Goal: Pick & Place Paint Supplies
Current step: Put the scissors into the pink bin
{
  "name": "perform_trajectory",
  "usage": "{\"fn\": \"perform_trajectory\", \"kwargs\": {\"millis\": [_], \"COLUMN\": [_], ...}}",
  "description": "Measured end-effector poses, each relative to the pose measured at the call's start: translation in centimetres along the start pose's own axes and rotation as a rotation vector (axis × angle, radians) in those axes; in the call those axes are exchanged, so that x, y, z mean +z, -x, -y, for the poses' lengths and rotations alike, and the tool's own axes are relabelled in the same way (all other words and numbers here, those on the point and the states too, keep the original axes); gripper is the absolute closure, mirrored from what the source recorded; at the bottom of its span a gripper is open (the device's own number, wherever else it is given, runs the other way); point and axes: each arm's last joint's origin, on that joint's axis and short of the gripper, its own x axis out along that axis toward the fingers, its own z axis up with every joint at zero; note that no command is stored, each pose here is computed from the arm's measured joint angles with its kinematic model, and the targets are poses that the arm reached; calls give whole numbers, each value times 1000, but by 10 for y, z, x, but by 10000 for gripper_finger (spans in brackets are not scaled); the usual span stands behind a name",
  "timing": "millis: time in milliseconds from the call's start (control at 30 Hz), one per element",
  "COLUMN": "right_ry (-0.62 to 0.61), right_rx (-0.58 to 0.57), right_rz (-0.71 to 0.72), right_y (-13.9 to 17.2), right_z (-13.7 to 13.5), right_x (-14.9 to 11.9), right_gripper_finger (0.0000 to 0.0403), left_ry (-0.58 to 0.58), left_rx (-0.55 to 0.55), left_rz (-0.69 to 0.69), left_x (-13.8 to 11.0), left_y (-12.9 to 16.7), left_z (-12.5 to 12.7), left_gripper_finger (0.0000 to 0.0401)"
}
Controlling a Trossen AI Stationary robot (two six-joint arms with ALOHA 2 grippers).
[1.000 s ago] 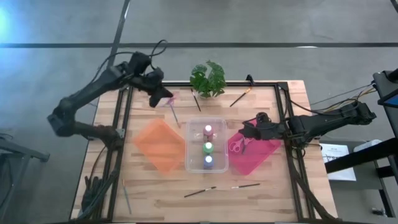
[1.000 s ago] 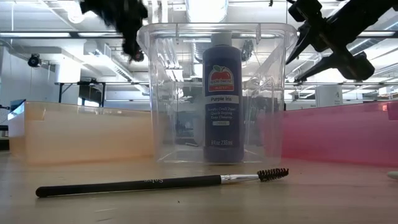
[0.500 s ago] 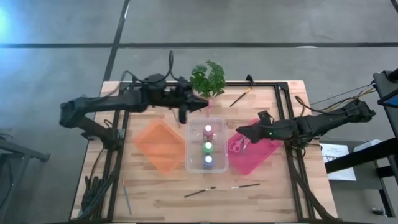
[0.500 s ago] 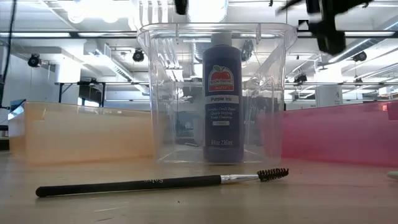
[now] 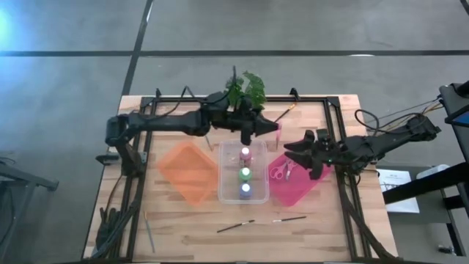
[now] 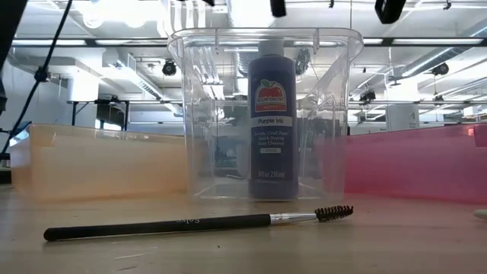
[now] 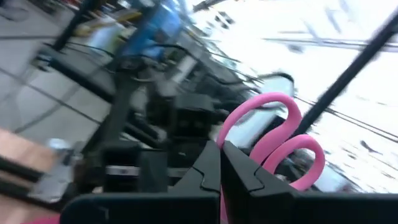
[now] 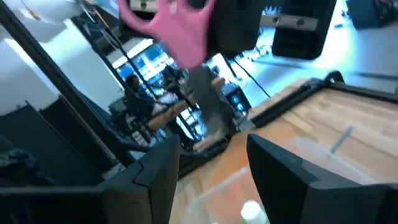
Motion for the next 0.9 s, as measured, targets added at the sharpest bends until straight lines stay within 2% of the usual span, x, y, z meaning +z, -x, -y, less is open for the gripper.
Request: {"fn": "perform_trajectory", "kwargs": {"millis": [133,267,567,900], "right_ry": [32,44,19,7], "right_rx": [91,175,317,304], "right_rz": [48,100,61,37], "right_y": [3,5,0,-15], "right_z": [-6,-12,-18,-17], "right_x": [8,16,13,3], "right_gripper_finger": [220,220,220,220], "left_ry": [14,25,30,37], "left_rx": [-111,-167,-252,-282], "left_rz": [-56,-97,-70,-74], "left_x": [3,-2,-3,-12], "left_y": [-9,-15,-17,-22], "left_z": [5,6,16,29], "left_gripper_finger": [401,401,401,401]}}
